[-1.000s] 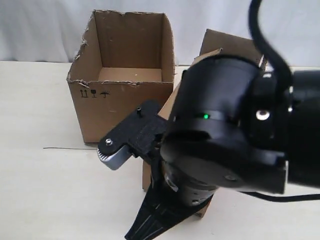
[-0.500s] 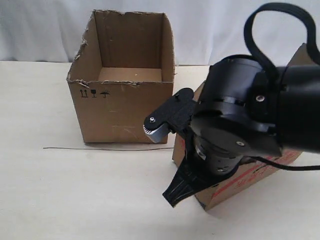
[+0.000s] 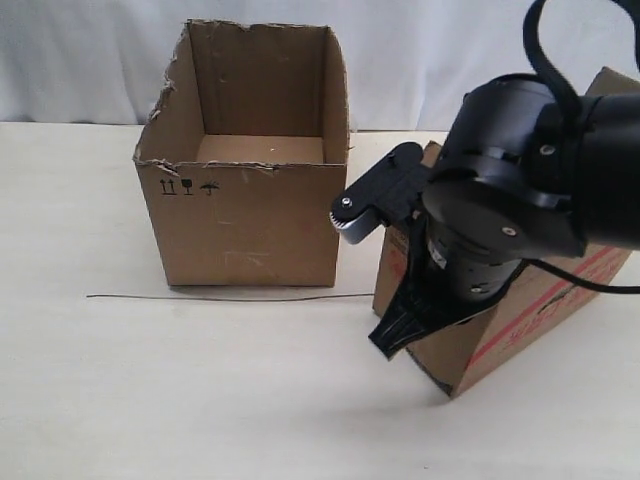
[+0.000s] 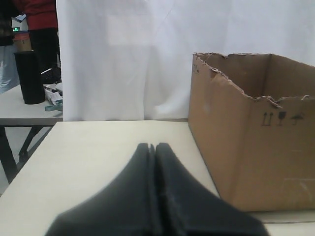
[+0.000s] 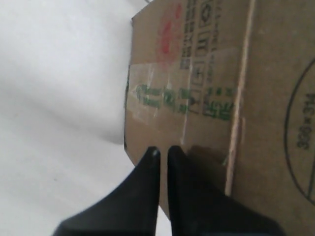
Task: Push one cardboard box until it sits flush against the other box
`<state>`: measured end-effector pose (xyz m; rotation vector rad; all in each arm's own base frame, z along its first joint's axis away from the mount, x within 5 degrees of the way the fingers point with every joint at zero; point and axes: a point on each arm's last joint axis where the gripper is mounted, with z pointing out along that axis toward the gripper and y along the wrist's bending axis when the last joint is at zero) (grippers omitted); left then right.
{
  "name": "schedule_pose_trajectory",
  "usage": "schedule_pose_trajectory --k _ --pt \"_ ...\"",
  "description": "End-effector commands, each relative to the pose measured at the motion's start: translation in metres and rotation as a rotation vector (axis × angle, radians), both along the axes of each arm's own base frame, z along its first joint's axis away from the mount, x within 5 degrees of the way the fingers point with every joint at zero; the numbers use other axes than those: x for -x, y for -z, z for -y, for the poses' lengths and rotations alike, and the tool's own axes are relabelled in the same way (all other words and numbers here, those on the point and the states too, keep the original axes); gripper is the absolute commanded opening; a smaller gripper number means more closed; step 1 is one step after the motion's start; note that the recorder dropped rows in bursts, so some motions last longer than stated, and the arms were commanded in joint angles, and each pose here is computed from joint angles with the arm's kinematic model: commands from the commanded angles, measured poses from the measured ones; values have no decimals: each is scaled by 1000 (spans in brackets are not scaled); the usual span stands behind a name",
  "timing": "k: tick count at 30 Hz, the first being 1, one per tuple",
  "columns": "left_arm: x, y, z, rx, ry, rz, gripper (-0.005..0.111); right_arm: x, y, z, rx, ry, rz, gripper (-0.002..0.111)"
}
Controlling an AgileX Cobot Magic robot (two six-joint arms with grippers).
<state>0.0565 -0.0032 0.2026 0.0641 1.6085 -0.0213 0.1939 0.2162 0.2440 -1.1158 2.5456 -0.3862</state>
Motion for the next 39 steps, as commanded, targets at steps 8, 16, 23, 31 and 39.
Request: schedule_pose_trajectory --k 8,16,23,31,39 --pt "0 0 0 5 1 5 0 -44 -26 22 -128 33 114 5" --pt "0 0 0 5 1 5 0 -9 -157 68 -335 131 330 5" --pt "0 0 0 5 1 5 0 -7 -158 165 -275 533 366 5" --pt "0 0 0 5 1 5 0 -15 -91 251 -292 858 167 5" --pt "0 0 0 5 1 5 0 -41 34 288 -613 1125 23 5"
